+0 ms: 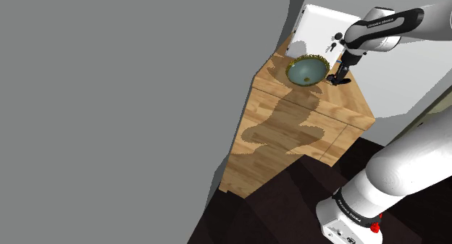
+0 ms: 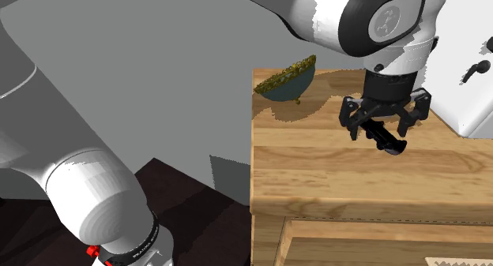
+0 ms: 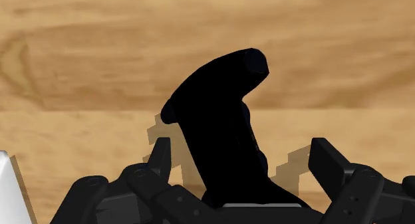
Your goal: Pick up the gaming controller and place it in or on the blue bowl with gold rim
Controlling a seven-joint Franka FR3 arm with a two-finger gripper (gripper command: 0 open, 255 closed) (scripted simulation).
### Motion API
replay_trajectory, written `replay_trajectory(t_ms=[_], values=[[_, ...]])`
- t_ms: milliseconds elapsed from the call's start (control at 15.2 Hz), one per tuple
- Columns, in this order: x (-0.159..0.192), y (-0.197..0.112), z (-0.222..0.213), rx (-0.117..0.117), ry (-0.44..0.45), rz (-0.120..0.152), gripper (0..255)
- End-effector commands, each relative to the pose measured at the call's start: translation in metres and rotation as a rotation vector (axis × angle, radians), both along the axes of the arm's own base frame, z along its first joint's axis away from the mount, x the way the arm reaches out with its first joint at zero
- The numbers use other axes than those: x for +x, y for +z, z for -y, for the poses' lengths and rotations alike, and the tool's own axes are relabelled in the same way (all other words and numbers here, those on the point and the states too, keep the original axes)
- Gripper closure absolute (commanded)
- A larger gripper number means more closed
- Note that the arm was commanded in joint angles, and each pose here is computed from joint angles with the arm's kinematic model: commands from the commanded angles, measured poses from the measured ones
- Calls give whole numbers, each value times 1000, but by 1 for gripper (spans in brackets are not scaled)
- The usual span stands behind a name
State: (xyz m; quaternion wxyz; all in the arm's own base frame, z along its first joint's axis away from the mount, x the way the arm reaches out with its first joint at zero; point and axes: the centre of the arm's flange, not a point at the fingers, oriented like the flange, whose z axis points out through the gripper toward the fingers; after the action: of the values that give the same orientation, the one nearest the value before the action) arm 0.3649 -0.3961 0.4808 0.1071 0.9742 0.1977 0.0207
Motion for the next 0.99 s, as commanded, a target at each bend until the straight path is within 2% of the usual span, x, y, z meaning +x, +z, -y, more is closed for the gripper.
replay_trajectory(t_ms=[0,66,660,924], values=[[0,0,0,0,0,0,0],[0,0,0,0,0,0,255],[0,0,0,0,0,0,255],[0,21,0,0,0,0,255]])
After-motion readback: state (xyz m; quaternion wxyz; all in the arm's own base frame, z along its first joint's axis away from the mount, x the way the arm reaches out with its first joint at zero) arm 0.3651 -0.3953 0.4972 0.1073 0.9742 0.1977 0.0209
